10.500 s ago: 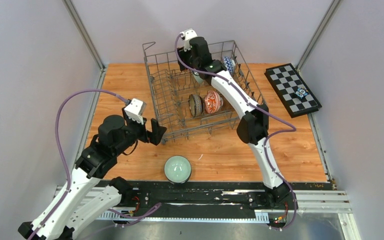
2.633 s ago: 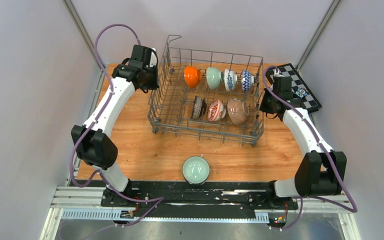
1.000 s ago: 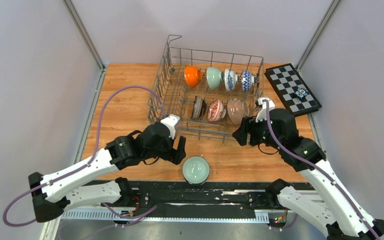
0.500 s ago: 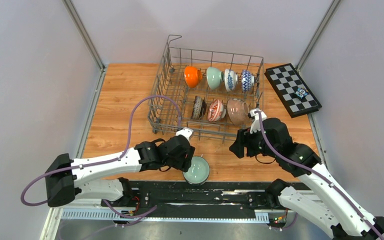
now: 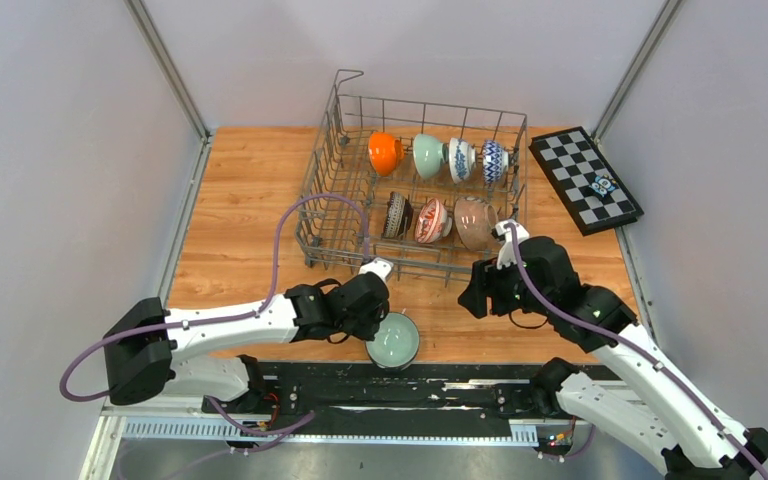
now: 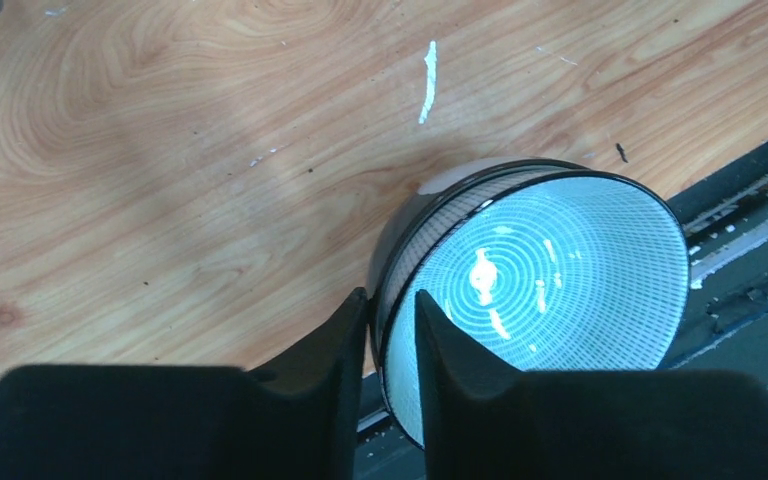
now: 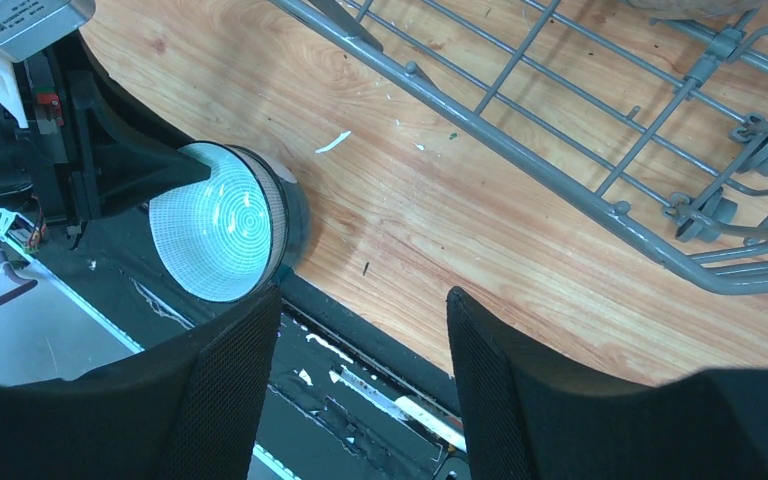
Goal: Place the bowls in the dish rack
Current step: Pick up the bowl from the center of the board.
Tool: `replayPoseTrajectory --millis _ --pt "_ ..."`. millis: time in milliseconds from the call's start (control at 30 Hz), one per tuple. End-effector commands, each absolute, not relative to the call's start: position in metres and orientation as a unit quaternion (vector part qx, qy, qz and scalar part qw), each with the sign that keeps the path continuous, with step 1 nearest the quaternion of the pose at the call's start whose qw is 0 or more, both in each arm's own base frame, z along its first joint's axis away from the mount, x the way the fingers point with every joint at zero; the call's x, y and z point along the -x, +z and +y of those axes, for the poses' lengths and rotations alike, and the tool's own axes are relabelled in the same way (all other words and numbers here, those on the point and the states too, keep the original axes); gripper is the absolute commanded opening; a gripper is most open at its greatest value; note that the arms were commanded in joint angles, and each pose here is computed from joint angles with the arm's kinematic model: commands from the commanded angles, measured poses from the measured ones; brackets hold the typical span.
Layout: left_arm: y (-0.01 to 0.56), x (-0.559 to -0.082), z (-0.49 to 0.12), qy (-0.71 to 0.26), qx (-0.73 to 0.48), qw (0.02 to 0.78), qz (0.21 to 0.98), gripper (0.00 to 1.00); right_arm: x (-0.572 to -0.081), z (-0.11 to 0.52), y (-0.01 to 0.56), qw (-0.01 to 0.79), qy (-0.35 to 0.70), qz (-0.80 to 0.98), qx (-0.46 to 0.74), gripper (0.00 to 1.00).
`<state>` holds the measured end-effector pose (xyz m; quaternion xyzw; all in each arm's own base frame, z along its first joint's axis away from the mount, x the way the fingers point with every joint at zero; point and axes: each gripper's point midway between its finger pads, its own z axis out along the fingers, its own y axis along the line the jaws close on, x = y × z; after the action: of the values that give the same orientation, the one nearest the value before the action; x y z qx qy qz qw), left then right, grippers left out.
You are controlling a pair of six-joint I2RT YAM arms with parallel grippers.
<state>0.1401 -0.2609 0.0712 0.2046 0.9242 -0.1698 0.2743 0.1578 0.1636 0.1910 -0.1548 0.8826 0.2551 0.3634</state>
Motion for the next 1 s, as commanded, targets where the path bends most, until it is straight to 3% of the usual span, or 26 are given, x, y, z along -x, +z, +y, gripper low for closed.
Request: replayPoseTrajectory --millis 0,233,533,967 --pt "0.069 -0.140 -0.267 -0.180 -0.204 0.276 0.922 0.22 -0.153 0.162 0.184 0.351 0.247 0.889 0.157 0.64" --pt "0.078 -0.143 -0.264 -0.178 -0.201 0.290 0.919 0.00 -0.150 0.169 0.185 0.346 0.258 0.886 0.170 0.61" --pt "0.087 -0.137 -0.269 -0.220 -0.186 0.295 0.911 0.00 -0.131 0.196 0.190 0.333 0.288 0.868 0.229 0.61" --pt "0.103 -0.134 -0.274 -0.270 -0.163 0.310 0.897 0.00 -0.124 0.238 0.174 0.320 0.233 0.879 0.265 0.63"
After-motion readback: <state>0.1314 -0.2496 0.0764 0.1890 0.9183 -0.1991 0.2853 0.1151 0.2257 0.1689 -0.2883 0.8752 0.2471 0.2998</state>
